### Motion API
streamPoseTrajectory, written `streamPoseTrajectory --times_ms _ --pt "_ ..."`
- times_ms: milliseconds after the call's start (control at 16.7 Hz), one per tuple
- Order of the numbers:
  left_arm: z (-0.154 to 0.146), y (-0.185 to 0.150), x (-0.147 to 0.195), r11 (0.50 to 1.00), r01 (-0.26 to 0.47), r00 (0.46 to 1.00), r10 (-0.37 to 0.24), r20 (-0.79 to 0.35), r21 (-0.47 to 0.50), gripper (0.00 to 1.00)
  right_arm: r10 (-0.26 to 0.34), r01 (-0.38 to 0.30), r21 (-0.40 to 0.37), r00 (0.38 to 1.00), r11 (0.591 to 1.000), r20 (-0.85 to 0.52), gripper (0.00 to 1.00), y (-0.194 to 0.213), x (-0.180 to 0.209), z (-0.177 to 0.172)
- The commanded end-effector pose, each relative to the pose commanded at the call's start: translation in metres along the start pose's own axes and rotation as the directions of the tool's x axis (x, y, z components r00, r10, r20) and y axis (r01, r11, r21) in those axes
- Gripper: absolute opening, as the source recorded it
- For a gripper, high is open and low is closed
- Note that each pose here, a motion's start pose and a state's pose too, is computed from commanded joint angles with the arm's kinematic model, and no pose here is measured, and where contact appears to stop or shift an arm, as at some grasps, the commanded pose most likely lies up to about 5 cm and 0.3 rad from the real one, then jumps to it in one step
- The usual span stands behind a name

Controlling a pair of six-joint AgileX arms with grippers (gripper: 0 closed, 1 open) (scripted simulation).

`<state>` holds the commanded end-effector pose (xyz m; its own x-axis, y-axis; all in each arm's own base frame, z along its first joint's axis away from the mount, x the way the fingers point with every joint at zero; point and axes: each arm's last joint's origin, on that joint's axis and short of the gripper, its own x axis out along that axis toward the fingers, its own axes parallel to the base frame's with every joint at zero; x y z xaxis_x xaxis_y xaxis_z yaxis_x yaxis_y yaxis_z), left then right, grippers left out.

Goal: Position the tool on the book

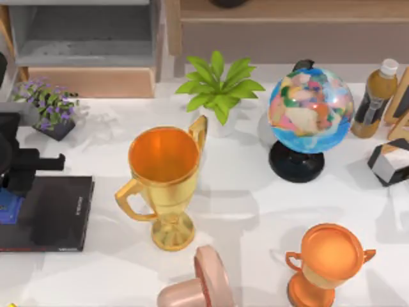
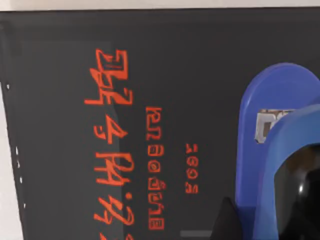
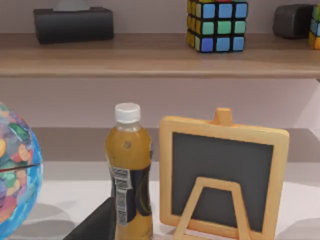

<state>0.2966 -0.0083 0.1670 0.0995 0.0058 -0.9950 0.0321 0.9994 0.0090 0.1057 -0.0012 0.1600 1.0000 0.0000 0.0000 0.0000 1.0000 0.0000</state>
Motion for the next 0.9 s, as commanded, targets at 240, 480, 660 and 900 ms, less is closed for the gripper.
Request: streamPoseTrajectory --times_ms 240,480,660,900 --pt "-0.001 0.000 0.015 1.000 0.000 1.000 0.000 0.002 -0.001 0.00 0.000 0.000 0.000 1.000 1.000 0.000 1.00 0.000 0.000 0.000" --pt "-0.001 0.000 0.015 1.000 0.000 1.000 0.000 0.002 -0.001 0.08 0.000 0.000 0.000 1.000 1.000 0.000 1.00 0.000 0.000 0.000" --pt "-0.001 0.000 0.015 1.000 0.000 1.000 0.000 0.002 -0.001 0.30 0.000 0.000 0.000 1.000 1.000 0.000 1.00 0.000 0.000 0.000" --pt "-0.001 0.000 0.015 1.000 0.000 1.000 0.000 0.002 -0.001 0.60 0.000 0.000 0.000 1.000 1.000 0.000 1.00 0.000 0.000 0.000"
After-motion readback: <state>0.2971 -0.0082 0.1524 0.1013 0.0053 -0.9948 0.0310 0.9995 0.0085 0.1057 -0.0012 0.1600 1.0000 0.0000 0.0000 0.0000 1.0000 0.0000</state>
